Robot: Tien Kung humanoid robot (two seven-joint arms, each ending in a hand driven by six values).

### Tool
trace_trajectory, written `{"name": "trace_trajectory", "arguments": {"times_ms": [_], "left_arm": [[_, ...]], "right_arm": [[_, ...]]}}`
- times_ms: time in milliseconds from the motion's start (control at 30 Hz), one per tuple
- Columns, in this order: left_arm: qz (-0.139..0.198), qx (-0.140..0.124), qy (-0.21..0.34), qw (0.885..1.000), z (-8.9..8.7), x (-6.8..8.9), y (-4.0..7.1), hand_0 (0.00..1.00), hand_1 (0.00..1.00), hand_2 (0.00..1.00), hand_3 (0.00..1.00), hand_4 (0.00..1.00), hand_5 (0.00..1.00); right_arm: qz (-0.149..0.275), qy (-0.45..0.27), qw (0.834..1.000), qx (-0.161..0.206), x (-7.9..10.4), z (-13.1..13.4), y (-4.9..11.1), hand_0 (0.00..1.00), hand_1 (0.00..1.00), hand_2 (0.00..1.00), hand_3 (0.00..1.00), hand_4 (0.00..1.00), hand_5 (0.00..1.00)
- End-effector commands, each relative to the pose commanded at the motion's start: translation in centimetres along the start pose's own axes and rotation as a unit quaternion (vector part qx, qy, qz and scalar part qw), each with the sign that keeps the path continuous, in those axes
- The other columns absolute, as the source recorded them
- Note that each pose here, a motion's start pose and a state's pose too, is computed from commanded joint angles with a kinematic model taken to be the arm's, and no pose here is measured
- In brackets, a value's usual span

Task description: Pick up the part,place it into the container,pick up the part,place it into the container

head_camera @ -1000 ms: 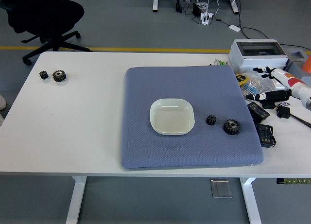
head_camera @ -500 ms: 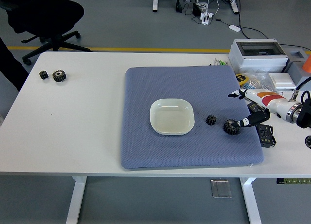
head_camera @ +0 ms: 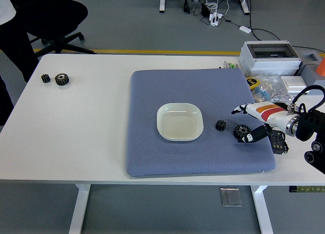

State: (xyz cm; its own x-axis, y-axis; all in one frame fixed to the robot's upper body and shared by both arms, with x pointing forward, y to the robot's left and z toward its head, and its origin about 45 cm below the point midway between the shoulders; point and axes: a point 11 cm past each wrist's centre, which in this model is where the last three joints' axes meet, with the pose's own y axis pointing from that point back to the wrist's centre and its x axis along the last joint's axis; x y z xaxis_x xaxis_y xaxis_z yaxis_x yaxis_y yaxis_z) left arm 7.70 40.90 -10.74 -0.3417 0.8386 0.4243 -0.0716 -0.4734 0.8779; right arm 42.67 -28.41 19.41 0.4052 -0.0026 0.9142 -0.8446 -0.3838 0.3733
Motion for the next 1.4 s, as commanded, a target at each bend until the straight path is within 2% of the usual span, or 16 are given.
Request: {"name": "trace_trajectory", "arguments": {"times_ms": [200, 233, 400, 433, 600, 633, 800, 833, 1200, 1233, 1400], "left_arm": [[0.000, 0.000, -0.001, 1.000, 0.0, 0.0, 0.0, 0.621, 0.588, 0.652, 0.556, 0.653, 0.576], [0.000, 0.000, -0.001, 1.000, 0.0, 0.0, 0.0, 0.624, 0.588, 0.652, 0.557, 0.653, 0.574], [0.000, 0.000, -0.001, 1.000, 0.0, 0.0, 0.0, 0.624, 0.588, 0.652, 0.557, 0.653, 0.574], [0.000, 0.000, -0.002, 1.000, 0.0, 0.0, 0.0, 0.622, 0.588, 0.652, 0.556, 0.652, 0.574], [0.000, 0.000, -0.001, 1.000, 0.0, 0.0, 0.0, 0.622, 0.588, 0.652, 0.556, 0.652, 0.574], [0.000, 0.001, -0.001, 1.000, 0.0, 0.0, 0.0, 0.621, 0.587, 0.652, 0.557, 0.650, 0.571], [0.000, 0.000, -0.002, 1.000, 0.0, 0.0, 0.0, 0.621, 0.587, 0.652, 0.557, 0.650, 0.571], [0.000, 0.000, -0.002, 1.000, 0.0, 0.0, 0.0, 0.622, 0.585, 0.652, 0.556, 0.650, 0.571], [0.000, 0.000, -0.001, 1.000, 0.1, 0.0, 0.0, 0.622, 0.583, 0.652, 0.556, 0.650, 0.571], [0.000, 0.000, -0.001, 1.000, 0.1, 0.0, 0.0, 0.621, 0.582, 0.652, 0.556, 0.650, 0.571], [0.000, 0.000, -0.002, 1.000, 0.1, 0.0, 0.0, 0.621, 0.582, 0.652, 0.556, 0.650, 0.571]], "right_arm": [[-0.006, 0.007, 1.000, -0.015, -0.5, 0.6, -0.4, 0.749, 0.731, 0.781, 0.774, 0.998, 0.355], [-0.007, 0.007, 1.000, -0.016, -0.5, 0.7, -0.4, 0.716, 0.712, 0.764, 0.773, 0.998, 0.330], [-0.003, -0.002, 1.000, -0.020, -0.8, 1.0, -0.6, 0.716, 0.712, 0.764, 0.773, 0.998, 0.330], [-0.002, -0.003, 1.000, -0.022, -0.9, 1.1, -0.7, 0.679, 0.700, 0.751, 0.688, 0.998, 0.312], [0.001, -0.011, 1.000, -0.024, -1.2, 1.1, -1.0, 0.679, 0.700, 0.751, 0.688, 0.998, 0.312], [0.002, -0.016, 1.000, -0.025, -1.2, 1.1, -1.1, 0.627, 0.681, 0.734, 0.663, 0.998, 0.300], [0.004, -0.025, 0.999, -0.024, -1.4, 0.9, -1.3, 0.627, 0.681, 0.734, 0.663, 0.998, 0.300], [0.005, -0.025, 0.999, -0.022, -1.4, 0.9, -1.3, 0.553, 0.643, 0.706, 0.631, 0.993, 0.297], [-0.006, -0.025, 0.999, -0.029, -2.1, 1.2, -1.3, 0.535, 0.640, 0.702, 0.626, 0.995, 0.296], [-0.006, -0.026, 0.999, -0.029, -2.2, 1.2, -1.3, 0.426, 0.597, 0.700, 0.610, 0.970, 0.279], [-0.003, -0.028, 0.999, -0.026, -2.2, 1.1, -1.3, 0.426, 0.597, 0.700, 0.610, 0.970, 0.279]]}}
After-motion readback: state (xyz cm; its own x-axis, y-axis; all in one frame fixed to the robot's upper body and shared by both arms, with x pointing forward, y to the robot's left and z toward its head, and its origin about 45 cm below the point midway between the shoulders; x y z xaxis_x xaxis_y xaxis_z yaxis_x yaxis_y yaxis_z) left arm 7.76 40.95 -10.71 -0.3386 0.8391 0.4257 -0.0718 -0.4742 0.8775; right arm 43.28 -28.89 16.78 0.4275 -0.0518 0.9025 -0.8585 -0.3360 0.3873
